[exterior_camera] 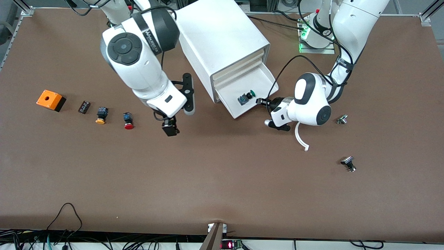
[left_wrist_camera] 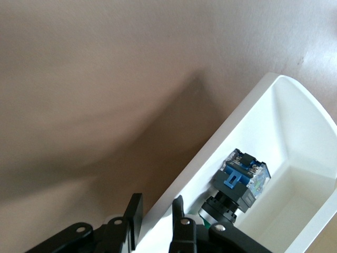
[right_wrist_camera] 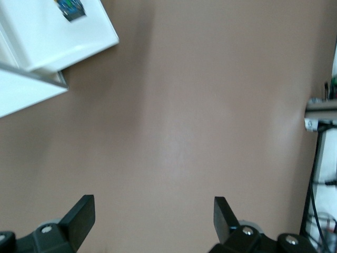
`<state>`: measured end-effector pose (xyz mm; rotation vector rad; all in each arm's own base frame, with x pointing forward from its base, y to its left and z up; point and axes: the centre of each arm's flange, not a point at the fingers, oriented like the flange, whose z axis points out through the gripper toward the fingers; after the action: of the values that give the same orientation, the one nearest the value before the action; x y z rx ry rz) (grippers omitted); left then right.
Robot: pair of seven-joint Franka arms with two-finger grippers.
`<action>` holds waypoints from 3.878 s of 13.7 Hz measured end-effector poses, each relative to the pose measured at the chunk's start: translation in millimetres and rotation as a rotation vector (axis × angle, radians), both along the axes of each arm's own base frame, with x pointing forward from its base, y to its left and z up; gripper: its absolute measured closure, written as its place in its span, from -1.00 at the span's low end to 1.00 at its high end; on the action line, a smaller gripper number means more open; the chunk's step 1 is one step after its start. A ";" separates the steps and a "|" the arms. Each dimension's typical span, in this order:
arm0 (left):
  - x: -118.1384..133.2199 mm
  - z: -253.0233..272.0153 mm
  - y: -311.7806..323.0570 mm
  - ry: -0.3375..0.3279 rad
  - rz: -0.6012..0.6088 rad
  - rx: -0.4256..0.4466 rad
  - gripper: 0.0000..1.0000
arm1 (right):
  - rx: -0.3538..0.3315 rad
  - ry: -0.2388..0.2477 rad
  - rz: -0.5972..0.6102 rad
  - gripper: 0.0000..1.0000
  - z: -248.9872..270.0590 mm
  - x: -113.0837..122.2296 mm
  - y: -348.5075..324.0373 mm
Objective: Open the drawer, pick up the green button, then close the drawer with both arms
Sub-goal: 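Withdraw the left gripper while the right gripper reaches into the drawer, then lower the right gripper onto the green button and close it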
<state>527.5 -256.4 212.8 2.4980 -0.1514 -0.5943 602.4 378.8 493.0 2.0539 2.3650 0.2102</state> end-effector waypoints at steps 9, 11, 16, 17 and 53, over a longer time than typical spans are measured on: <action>44.0 74.8 50.8 -0.041 0.095 -0.014 -0.65 | 0.058 0.078 0.046 -1.00 -45.2 -17.0 49.1; 50.8 112.3 77.6 -0.088 0.110 -0.006 -0.99 | 0.029 0.055 0.075 -1.00 -43.3 -23.8 58.9; 54.5 211.3 163.3 -0.345 0.006 0.283 -1.00 | -0.043 0.031 0.153 -1.00 -47.9 -49.1 88.3; 51.3 230.8 176.6 -0.372 0.013 0.309 -1.00 | -0.047 0.033 0.170 -1.00 -50.7 -56.0 97.0; 11.9 384.2 290.6 -0.470 0.192 0.675 -1.00 | -0.054 0.047 0.372 -1.00 -203.2 -129.1 239.4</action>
<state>539.4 34.2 597.0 3.2209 0.1410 0.0582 473.4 618.3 289.8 1.5973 2.7301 0.0962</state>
